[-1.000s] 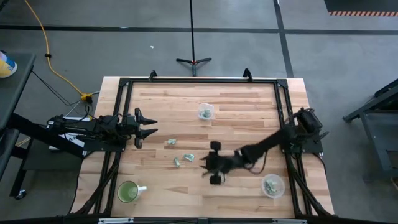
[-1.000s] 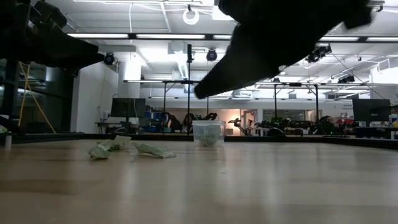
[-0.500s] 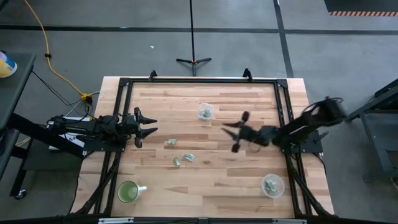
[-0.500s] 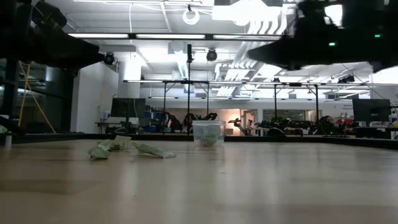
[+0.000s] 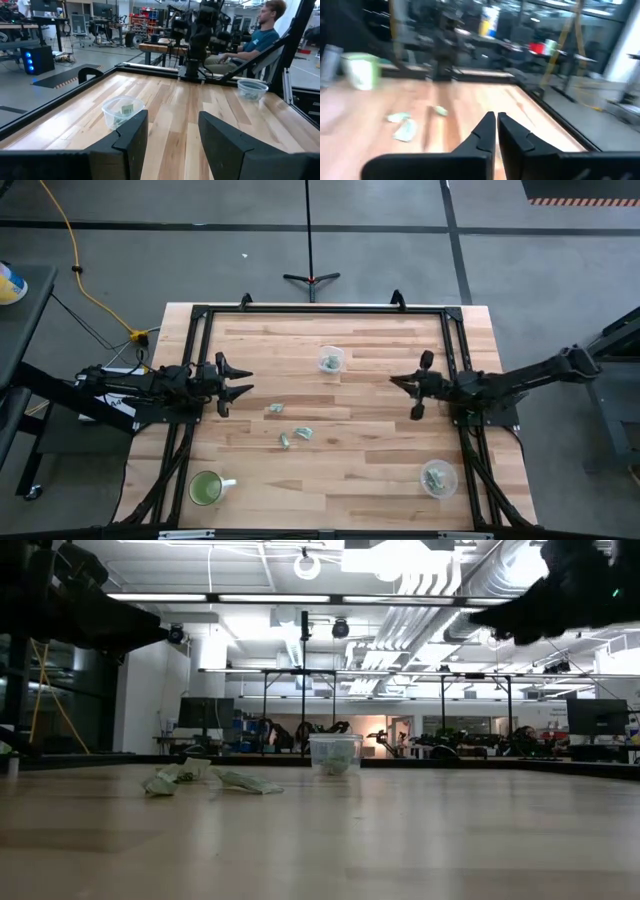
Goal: Pick and place items into bin
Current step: Put the green stevia packet into the square transparent bin
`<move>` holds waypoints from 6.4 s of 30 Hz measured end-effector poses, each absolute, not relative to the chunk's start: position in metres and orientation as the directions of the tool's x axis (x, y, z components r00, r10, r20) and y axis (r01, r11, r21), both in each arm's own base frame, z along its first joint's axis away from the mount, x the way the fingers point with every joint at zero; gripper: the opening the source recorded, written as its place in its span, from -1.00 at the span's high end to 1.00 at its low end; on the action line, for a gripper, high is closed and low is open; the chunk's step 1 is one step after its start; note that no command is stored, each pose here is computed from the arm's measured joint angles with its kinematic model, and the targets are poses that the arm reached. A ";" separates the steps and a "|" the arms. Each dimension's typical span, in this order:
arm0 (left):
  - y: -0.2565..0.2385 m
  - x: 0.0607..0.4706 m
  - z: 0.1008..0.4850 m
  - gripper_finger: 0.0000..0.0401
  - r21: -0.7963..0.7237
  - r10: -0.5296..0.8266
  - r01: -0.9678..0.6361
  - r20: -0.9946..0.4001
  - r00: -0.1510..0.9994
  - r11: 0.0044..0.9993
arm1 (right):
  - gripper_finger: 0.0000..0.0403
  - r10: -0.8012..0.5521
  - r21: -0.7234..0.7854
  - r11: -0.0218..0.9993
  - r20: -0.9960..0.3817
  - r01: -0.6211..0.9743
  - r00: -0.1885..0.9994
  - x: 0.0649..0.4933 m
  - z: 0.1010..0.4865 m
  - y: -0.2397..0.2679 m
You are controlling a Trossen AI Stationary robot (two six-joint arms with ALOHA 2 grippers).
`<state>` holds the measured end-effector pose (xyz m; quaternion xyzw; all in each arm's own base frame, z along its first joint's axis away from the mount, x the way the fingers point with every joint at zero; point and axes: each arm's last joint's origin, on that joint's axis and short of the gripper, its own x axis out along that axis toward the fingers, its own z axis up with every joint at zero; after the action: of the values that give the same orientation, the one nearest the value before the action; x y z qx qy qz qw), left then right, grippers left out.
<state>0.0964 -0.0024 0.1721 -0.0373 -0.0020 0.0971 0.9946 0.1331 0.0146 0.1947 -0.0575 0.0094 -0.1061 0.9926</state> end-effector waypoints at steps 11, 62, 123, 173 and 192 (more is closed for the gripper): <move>-0.001 0.096 0.172 -0.05 -0.083 0.234 -0.233 -0.002 0.972 0.969 | 0.94 -0.167 -0.061 0.983 0.087 0.173 0.982 0.096 0.187 0.006; -0.019 0.202 0.125 -0.53 -0.027 0.082 -0.134 -0.668 0.740 0.991 | 0.97 -0.291 -0.109 0.949 0.056 0.295 0.955 0.096 0.172 0.001; 0.109 0.352 0.172 0.57 0.212 0.225 -0.117 -0.609 0.760 0.970 | 0.98 -0.284 -0.112 0.951 0.054 0.288 0.957 0.096 0.172 0.002; -0.033 0.335 0.131 0.30 0.005 -0.190 0.418 -0.885 0.424 0.908 | 0.97 -0.268 -0.049 0.962 0.017 0.268 0.963 0.099 0.168 0.003; 0.024 0.383 0.196 0.87 0.586 0.387 0.183 -0.706 0.593 0.789 | 0.98 -0.269 -0.063 0.961 0.017 0.269 0.963 0.099 0.168 0.003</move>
<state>0.3829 0.0240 0.1958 0.3188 0.4472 0.0611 0.8335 0.0991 0.0025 0.1684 -0.0324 -0.0043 -0.1358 0.9902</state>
